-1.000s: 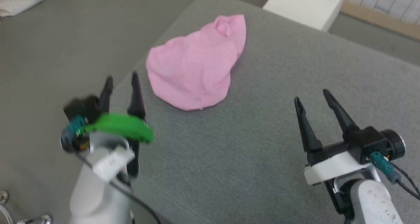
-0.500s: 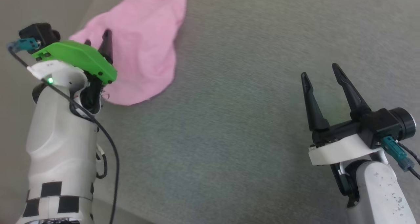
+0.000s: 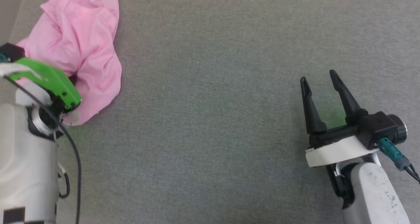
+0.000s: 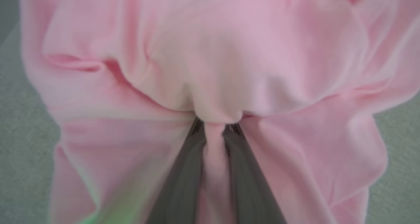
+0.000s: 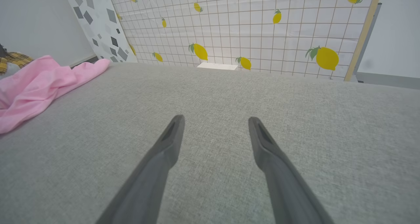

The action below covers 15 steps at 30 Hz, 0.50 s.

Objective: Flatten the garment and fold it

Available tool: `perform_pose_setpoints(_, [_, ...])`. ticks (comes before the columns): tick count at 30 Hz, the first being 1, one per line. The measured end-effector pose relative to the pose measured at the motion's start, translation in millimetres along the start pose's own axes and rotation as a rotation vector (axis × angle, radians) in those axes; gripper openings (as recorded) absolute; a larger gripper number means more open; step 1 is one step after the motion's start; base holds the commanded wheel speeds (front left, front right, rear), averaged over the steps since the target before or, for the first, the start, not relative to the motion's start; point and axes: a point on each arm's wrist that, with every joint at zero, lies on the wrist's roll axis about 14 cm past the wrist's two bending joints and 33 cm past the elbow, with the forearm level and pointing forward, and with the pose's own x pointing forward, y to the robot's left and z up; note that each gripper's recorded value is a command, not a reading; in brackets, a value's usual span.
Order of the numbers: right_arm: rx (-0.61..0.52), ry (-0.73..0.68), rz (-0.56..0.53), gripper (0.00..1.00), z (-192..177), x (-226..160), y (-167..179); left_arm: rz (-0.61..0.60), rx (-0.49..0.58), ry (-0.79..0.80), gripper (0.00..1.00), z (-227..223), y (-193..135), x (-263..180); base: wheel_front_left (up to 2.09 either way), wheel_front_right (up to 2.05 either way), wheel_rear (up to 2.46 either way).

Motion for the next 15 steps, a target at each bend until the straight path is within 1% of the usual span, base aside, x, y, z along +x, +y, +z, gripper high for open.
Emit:
perform_pose_setpoints(2, [0.005,-0.011,-0.005,1.0,5,-3,0,0.0,0.024,-0.107,0.0,11,0,-7,0.0,0.0,0.0])
perform_pose_setpoints(5, [0.012,-0.028,-0.013,1.0,15,-9,0,-0.022,0.105,-0.278,0.0,30,-7,-24,0.0,0.0,0.0])
perform_pose_setpoints(6, [0.013,-0.037,-0.015,1.0,19,-12,0,-0.04,0.124,-0.372,0.0,45,-11,-35,0.0,0.0,0.0])
perform_pose_setpoints(8, [0.014,-0.052,-0.02,1.0,27,-19,1,-0.068,0.2,-0.595,0.0,84,-21,-66,0.0,0.0,0.0])
perform_pose_setpoints(9, [0.012,-0.058,-0.02,1.0,31,-22,2,-0.078,0.221,-0.692,0.0,99,-25,-82,0.0,0.0,0.0])
perform_pose_setpoints(11, [0.007,-0.077,-0.024,1.0,41,-30,3,-0.113,0.283,-0.923,0.0,130,-38,-126,0.0,0.0,0.0])
perform_pose_setpoints(14, [-0.004,-0.107,-0.034,1.0,56,-42,4,-0.179,0.331,-1.124,0.0,147,-60,-174,0.0,0.0,0.0])
perform_pose_setpoints(15, [-0.007,-0.114,-0.038,1.0,60,-46,4,-0.203,0.334,-1.158,0.0,148,-67,-184,0.0,0.0,0.0])
